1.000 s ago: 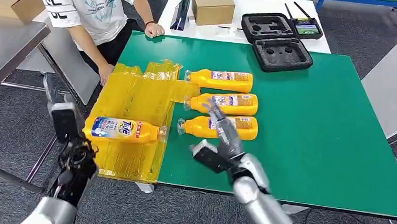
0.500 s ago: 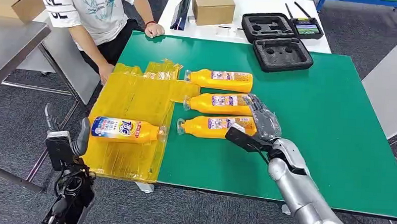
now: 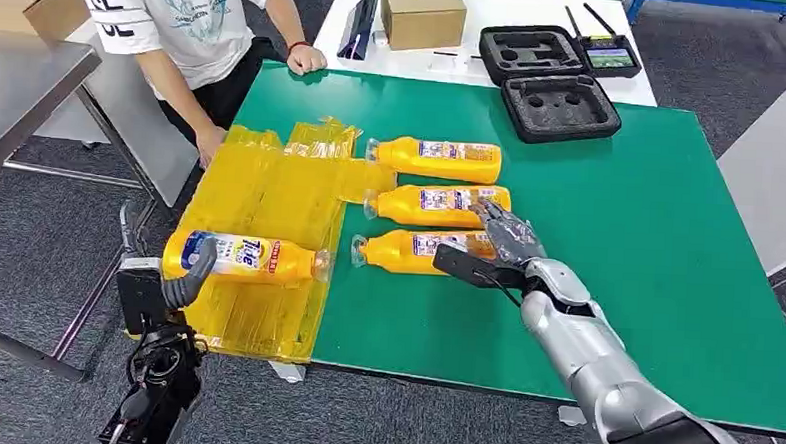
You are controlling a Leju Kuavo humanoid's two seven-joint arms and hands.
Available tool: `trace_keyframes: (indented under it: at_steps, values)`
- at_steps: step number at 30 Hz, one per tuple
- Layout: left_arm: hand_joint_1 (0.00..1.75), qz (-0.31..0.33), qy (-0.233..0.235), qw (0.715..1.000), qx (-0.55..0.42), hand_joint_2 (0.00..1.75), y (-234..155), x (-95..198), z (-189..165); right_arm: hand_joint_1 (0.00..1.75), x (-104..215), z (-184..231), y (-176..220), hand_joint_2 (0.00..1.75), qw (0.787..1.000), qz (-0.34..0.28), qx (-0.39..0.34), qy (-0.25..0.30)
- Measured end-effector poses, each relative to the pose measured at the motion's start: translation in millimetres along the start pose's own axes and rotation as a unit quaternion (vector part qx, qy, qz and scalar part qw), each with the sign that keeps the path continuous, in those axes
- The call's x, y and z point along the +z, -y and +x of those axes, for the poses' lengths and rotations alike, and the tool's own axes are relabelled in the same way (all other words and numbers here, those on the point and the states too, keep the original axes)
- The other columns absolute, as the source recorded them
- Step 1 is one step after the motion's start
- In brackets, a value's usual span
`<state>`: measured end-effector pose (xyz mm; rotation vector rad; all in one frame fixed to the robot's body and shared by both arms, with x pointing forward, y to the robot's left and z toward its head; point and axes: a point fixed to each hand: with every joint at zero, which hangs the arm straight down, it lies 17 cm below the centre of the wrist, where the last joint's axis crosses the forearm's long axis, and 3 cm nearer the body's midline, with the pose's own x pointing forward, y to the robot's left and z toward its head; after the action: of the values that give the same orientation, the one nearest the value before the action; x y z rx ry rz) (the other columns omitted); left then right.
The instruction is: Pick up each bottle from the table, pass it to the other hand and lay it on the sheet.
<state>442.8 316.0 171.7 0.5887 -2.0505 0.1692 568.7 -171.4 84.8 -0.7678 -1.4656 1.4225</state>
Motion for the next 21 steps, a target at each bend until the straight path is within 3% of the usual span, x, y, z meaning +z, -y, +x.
trace_keyframes:
  at_steps: [8, 21]
  values:
    - [0.0, 0.001, -0.009, 1.0, 0.002, 1.75, 3.3, 4.7, -3.5, 0.0, -14.5, 11.8, 8.1, 1.75, 1.0, 0.029, -0.003, 0.007]
    - [0.0, 0.005, -0.015, 1.0, 0.0, 1.75, 2.1, 6.6, -7.1, 0.0, -15.2, 29.7, -11.0, 1.75, 0.997, 0.07, -0.018, 0.019]
